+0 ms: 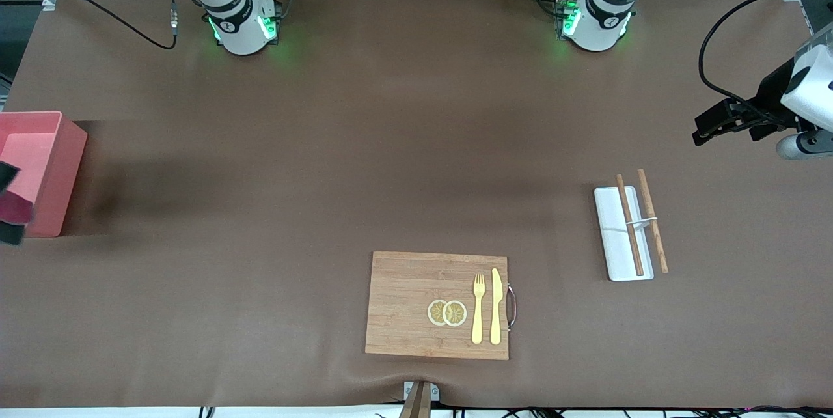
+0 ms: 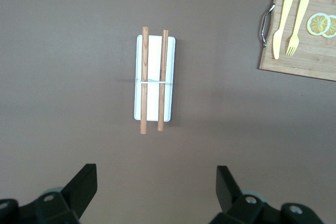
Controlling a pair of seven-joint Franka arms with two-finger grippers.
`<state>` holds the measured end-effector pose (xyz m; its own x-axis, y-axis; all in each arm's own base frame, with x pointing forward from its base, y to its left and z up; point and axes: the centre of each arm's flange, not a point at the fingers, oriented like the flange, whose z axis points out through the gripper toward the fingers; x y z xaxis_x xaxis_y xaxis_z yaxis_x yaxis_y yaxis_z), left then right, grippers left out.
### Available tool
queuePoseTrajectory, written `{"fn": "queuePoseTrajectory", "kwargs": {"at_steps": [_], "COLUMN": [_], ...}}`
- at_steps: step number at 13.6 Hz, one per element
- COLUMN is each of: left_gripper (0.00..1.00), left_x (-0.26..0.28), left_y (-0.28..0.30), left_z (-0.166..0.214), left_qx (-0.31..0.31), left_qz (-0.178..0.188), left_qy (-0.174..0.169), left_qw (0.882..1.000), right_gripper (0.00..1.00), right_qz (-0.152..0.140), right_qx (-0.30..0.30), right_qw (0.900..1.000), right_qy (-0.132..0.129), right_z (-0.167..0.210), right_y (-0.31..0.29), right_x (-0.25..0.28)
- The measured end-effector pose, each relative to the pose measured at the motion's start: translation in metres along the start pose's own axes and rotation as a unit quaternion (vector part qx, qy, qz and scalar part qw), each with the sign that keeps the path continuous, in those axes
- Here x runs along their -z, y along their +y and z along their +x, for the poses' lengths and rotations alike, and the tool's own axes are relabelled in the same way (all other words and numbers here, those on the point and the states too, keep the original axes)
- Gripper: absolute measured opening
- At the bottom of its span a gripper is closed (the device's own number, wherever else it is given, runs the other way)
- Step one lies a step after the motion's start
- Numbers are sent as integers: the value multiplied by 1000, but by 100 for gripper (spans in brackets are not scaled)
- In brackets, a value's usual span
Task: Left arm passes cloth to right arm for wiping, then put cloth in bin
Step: 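Carry the cloth with the right gripper over the pink bin, then open the right gripper to drop the cloth into the bin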
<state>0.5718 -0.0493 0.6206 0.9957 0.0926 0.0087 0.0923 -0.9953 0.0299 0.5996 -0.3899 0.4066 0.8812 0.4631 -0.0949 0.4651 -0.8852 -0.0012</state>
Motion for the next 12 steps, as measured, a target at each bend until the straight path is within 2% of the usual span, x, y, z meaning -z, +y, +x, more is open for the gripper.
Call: {"fn": "queuePoseTrajectory", "kwargs": {"at_steps": [4, 5, 7, 8, 10, 12], "left_gripper": [100, 100, 100, 100, 100, 100], "left_x": [3, 4, 4, 4, 4, 4], "left_y": [0, 0, 0, 0, 0, 0], "left_z": [0, 0, 0, 0, 0, 0], "left_qx": [0, 0, 0, 0, 0, 0], "left_qz": [-1, -1, -1, -1, -1, -1], "left_qy": [4, 4, 5, 5, 5, 5], "left_qw": [1000, 1000, 1000, 1000, 1000, 1000], "right_gripper": [4, 4, 8, 13, 33, 54], "right_qz": [-45, -46, -28, -17, 0, 12], "right_qx": [20, 19, 9, 1, -11, -12], "right_qw": [999, 999, 999, 1000, 1000, 1000], "right_qy": [21, 21, 16, 14, 20, 23], "right_z": [-70, -83, -102, -110, -119, -117], "right_y": [53, 63, 76, 80, 84, 82], "right_x": [-17, -33, -76, -100, -130, -133]}}
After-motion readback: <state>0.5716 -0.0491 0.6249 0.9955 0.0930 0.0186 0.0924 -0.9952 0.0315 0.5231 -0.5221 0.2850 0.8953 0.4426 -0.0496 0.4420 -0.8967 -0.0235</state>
